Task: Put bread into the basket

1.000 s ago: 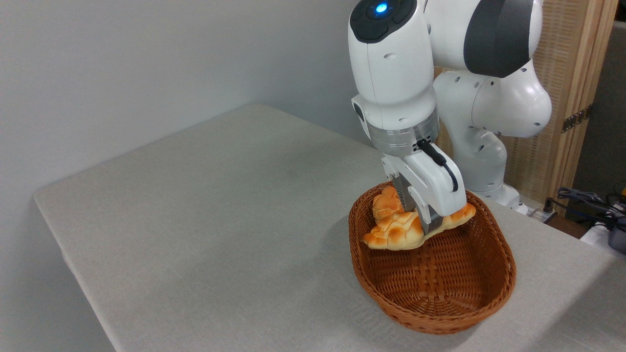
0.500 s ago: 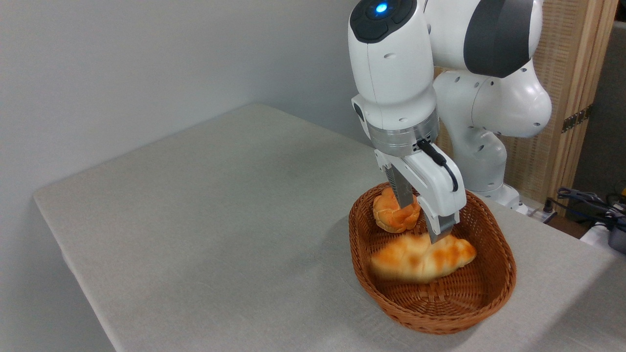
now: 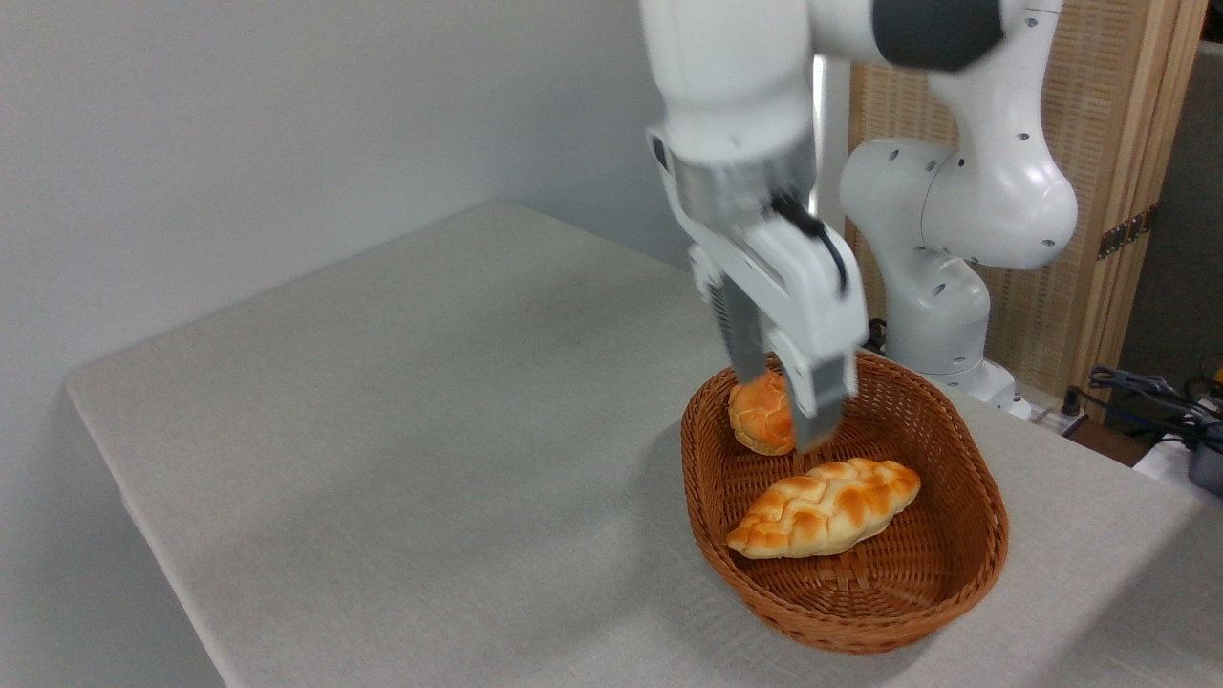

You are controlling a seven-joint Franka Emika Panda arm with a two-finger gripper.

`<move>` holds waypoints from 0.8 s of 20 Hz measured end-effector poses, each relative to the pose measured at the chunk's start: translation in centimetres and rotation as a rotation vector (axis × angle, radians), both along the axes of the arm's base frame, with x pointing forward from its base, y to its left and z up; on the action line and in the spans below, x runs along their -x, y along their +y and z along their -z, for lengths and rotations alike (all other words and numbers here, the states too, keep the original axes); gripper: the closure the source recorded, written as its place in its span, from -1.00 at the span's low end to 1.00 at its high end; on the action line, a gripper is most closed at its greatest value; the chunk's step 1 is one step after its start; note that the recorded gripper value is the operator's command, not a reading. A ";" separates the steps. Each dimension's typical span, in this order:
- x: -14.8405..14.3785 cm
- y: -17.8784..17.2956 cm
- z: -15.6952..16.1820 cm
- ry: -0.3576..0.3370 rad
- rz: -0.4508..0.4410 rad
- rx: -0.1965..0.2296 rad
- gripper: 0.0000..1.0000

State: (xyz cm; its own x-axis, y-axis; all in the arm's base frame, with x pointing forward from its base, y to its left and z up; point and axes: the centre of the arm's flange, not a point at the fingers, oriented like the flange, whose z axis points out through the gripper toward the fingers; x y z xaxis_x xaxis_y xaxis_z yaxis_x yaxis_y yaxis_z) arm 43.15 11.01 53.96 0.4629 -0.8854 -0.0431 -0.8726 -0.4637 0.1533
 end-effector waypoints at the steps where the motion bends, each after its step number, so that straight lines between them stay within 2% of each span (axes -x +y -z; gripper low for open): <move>1: -0.5 -1.0 -1.1 -0.021 -0.013 -0.016 -1.00; 5: -2.7 -4.8 -4.7 -0.093 -0.121 -0.061 -1.00; 8: -5.3 -6.2 -7.4 -0.147 -0.253 -0.021 -1.00; 10: -7.0 -6.4 -8.4 -0.167 -0.308 0.004 -1.00; 16: -10.5 -7.8 -8.2 -0.169 -0.324 0.005 -1.00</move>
State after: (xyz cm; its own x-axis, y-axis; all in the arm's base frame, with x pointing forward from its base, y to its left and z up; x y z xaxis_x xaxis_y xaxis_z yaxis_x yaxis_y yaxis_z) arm 53.62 3.19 62.15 0.7198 -0.6915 0.0618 -0.6936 -0.7200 0.0223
